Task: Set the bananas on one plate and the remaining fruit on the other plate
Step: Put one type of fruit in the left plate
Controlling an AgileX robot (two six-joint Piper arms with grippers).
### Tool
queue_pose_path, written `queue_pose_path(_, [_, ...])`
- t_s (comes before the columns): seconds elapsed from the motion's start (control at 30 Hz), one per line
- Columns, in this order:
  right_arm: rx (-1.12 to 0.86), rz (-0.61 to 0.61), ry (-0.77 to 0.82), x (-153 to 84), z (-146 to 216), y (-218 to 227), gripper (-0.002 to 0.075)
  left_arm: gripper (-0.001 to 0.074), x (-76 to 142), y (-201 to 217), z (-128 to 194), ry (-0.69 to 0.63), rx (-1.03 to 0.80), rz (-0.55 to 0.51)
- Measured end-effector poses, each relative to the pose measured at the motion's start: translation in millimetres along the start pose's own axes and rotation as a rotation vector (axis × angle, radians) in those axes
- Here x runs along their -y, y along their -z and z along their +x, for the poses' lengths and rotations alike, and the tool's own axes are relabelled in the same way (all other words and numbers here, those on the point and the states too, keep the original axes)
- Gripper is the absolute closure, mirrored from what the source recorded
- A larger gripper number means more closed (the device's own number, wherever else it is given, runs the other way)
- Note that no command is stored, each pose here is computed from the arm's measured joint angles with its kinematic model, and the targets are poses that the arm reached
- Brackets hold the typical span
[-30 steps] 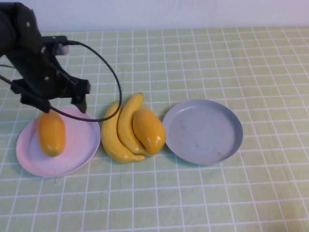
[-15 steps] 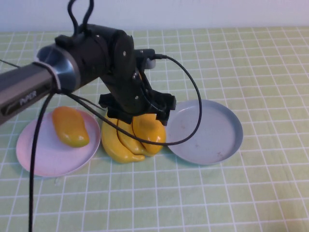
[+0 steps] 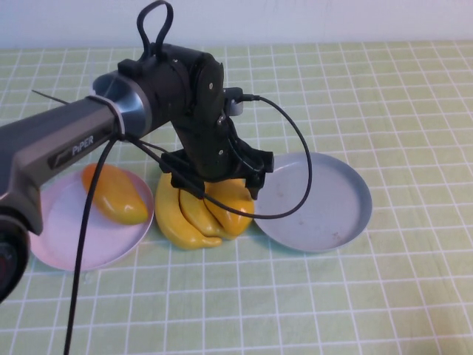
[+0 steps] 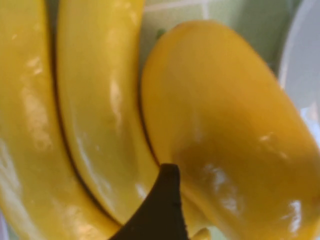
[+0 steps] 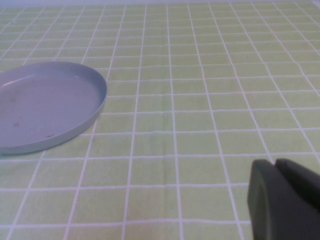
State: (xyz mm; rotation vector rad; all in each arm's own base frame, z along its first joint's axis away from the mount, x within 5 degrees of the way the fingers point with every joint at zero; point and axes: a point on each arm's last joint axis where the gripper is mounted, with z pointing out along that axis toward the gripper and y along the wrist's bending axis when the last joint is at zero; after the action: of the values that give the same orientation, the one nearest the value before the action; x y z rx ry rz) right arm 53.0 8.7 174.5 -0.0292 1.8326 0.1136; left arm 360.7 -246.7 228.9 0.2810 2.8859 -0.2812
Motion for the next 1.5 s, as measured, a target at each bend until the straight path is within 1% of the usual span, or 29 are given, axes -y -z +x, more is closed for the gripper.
queue_pose_path(0.3, [0.000, 0.000, 0.000, 0, 0, 0, 0.0743, 0.0066, -4, -18, -1, -0.004, -0.026, -0.041])
queue_pose_path(0.7, [0.000, 0.000, 0.000, 0, 0, 0, 0.0743, 0.0071, -3, -22, -5, -0.016, 0.013, -0.031])
queue_pose_path(0.8, [0.000, 0.000, 0.000, 0, 0, 0, 0.0743, 0.0136, -3, -24, -5, -0.040, 0.011, -0.035])
queue_pose_path(0.87, [0.000, 0.000, 0.000, 0, 0, 0, 0.0743, 0.0211, -4, -24, -6, -0.053, 0.013, -0.044])
queue_pose_path(1.1, [0.000, 0.000, 0.000, 0, 0, 0, 0.0743, 0.0215, -4, -23, -6, -0.148, 0.013, -0.053])
queue_pose_path(1.27, [0.000, 0.000, 0.000, 0, 0, 0, 0.0743, 0.0215, -2, -9, -12, -0.218, -0.019, -0.070])
queue_pose_path(1.37, [0.000, 0.000, 0.000, 0, 0, 0, 0.0743, 0.0216, 2, 10, -18, -0.239, -0.025, -0.071])
queue_pose_path(1.5, [0.000, 0.000, 0.000, 0, 0, 0, 0.0743, 0.0216, 10, 37, -28, -0.282, 0.036, -0.053])
